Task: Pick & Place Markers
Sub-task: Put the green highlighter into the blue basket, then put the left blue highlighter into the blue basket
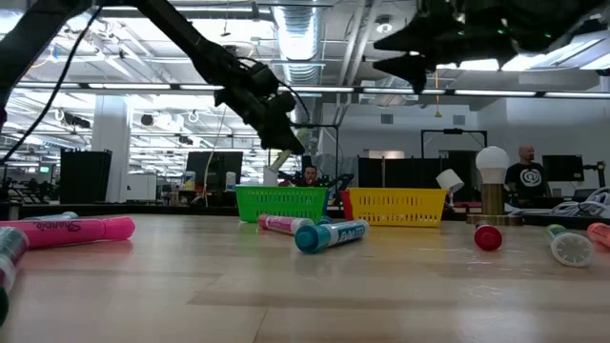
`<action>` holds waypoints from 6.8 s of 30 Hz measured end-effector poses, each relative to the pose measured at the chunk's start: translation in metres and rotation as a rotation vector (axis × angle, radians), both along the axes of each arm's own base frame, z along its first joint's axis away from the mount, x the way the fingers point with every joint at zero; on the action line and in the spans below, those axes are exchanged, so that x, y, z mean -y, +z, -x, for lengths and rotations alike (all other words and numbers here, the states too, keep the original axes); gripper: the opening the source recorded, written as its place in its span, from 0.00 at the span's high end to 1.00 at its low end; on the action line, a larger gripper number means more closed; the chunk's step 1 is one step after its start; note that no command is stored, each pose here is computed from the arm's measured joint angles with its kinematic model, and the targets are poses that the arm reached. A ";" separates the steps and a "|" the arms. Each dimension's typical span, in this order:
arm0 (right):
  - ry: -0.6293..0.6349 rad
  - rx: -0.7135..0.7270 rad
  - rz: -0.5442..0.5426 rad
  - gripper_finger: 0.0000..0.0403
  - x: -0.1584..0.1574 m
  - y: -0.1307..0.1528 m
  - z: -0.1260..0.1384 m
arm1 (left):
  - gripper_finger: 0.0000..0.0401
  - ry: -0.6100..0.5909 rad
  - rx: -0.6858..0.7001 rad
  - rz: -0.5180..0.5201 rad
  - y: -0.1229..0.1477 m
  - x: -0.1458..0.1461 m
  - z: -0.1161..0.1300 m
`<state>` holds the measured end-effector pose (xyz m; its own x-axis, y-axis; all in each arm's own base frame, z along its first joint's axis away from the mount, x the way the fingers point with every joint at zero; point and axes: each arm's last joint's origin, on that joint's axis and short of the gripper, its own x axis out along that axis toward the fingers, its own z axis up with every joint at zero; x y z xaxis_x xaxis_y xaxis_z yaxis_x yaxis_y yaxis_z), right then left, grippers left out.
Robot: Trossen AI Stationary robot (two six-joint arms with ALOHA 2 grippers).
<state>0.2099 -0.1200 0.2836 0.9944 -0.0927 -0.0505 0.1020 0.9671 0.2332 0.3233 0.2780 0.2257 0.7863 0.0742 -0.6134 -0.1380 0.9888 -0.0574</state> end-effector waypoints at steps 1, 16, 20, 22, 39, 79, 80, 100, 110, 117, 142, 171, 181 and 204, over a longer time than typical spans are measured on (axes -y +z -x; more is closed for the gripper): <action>-0.021 0.011 -0.006 0.48 -0.003 -0.004 0.004 | 0.84 -0.004 -0.015 0.008 -0.002 -0.002 -0.002; -0.185 0.073 -0.040 0.48 -0.031 -0.021 0.030 | 0.84 -0.151 -0.164 -0.011 -0.031 0.001 -0.018; -0.200 0.077 -0.055 0.48 -0.033 -0.021 0.029 | 0.84 -0.186 -0.170 -0.054 -0.030 0.005 -0.021; -0.196 0.077 -0.055 0.48 -0.034 -0.021 0.028 | 0.84 -0.189 -0.167 -0.059 -0.031 0.005 -0.023; -0.155 0.083 -0.054 0.48 -0.041 -0.021 0.025 | 0.80 -0.197 -0.205 -0.070 -0.049 0.010 -0.033; -0.152 0.084 -0.062 0.48 -0.042 -0.021 0.025 | 0.79 -0.039 -0.030 -0.252 0.035 0.037 -0.039; -0.152 0.084 -0.064 0.48 -0.042 -0.021 0.025 | 0.79 -0.039 0.000 -0.245 0.051 0.046 -0.035; -0.152 0.072 -0.067 0.48 -0.042 -0.022 0.025 | 0.82 0.239 0.187 0.355 0.077 0.250 0.104; -0.151 0.070 -0.068 0.48 -0.042 -0.022 0.025 | 0.85 0.440 0.052 0.746 0.036 0.309 0.109; -0.151 0.069 -0.068 0.48 -0.042 -0.022 0.025 | 0.85 0.625 -0.036 0.890 0.019 0.331 0.105; -0.153 0.031 -0.081 0.48 -0.042 -0.026 0.025 | 0.73 0.972 -0.352 0.889 -0.020 0.363 0.125; -0.151 -0.008 -0.005 0.48 -0.041 -0.028 0.025 | 0.47 1.203 -0.458 0.919 -0.052 0.386 0.121; -0.152 -0.009 -0.005 0.48 -0.041 -0.029 0.025 | 0.50 1.301 -0.457 0.910 -0.068 0.380 0.131; -0.152 -0.018 -0.008 0.48 -0.041 -0.029 0.025 | 0.54 1.341 -0.458 0.893 -0.081 0.377 0.129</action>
<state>0.1850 -0.0785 0.2542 0.9679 -0.2418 -0.0692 0.2514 0.9381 0.2382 0.1940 -0.0991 0.1447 0.2163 0.0242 -0.9760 -0.9639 -0.1534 -0.2174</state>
